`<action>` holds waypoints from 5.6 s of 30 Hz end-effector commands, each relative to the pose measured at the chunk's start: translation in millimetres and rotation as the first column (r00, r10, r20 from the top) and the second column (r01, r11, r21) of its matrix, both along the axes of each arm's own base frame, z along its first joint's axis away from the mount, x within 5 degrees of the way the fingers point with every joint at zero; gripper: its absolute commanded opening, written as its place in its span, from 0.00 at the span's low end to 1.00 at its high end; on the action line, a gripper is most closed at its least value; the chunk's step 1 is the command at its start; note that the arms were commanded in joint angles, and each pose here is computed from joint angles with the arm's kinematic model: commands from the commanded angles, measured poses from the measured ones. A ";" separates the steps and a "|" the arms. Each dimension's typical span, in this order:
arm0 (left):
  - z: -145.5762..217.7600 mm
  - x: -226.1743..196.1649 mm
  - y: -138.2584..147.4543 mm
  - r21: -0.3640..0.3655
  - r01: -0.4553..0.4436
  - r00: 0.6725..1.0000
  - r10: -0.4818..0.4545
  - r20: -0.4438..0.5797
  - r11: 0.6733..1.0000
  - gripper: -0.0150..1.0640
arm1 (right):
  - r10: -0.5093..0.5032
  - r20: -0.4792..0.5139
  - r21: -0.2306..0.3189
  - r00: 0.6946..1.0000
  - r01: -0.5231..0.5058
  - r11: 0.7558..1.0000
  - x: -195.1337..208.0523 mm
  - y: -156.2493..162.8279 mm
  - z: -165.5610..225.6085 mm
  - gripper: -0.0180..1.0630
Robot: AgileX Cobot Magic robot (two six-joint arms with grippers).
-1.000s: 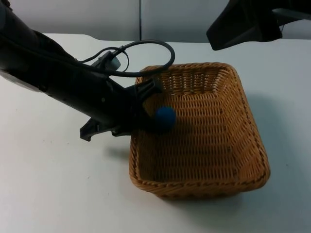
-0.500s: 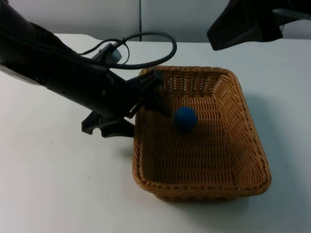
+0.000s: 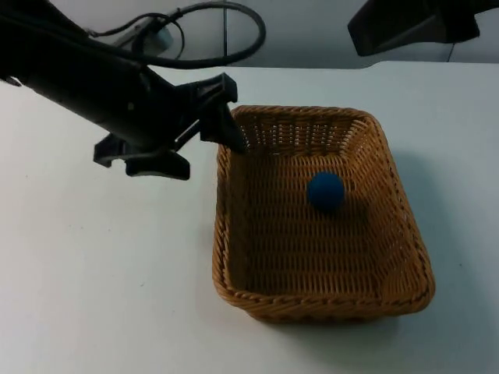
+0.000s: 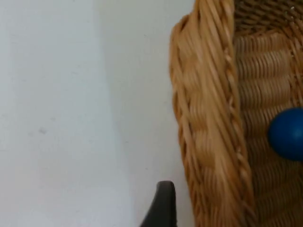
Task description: Pick up the basket with the left hand and place the ball into the basket with the right hand.
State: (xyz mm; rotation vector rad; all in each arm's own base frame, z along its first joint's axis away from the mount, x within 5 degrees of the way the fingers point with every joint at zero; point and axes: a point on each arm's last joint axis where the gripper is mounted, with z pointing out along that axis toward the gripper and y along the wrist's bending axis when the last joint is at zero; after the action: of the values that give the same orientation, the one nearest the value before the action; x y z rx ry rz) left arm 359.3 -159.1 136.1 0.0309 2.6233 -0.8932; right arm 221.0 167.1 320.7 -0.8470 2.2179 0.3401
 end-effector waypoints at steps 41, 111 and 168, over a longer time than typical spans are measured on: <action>165.2 -288.4 106.8 0.054 -0.011 0.746 -0.028 0.666 0.998 0.70 | -0.007 0.207 0.141 0.978 -0.022 0.990 -151.8 -109.8 -7.5 0.74; 143.6 -367.3 156.5 0.356 -0.247 0.736 -0.064 0.674 0.901 0.90 | -0.132 0.217 0.190 0.967 0.091 0.978 -224.9 -173.2 -42.7 0.99; 143.6 -367.3 156.5 0.354 -0.248 0.737 -0.062 0.674 0.902 0.90 | -0.673 0.213 0.198 0.708 0.644 0.739 -227.6 -169.3 -42.5 0.99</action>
State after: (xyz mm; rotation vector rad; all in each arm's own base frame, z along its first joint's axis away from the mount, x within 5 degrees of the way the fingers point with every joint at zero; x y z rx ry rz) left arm -8.9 -2.5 281.2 0.2850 2.0394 -0.1726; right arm -7.7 -2.3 279.7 0.0049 2.0570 -0.0110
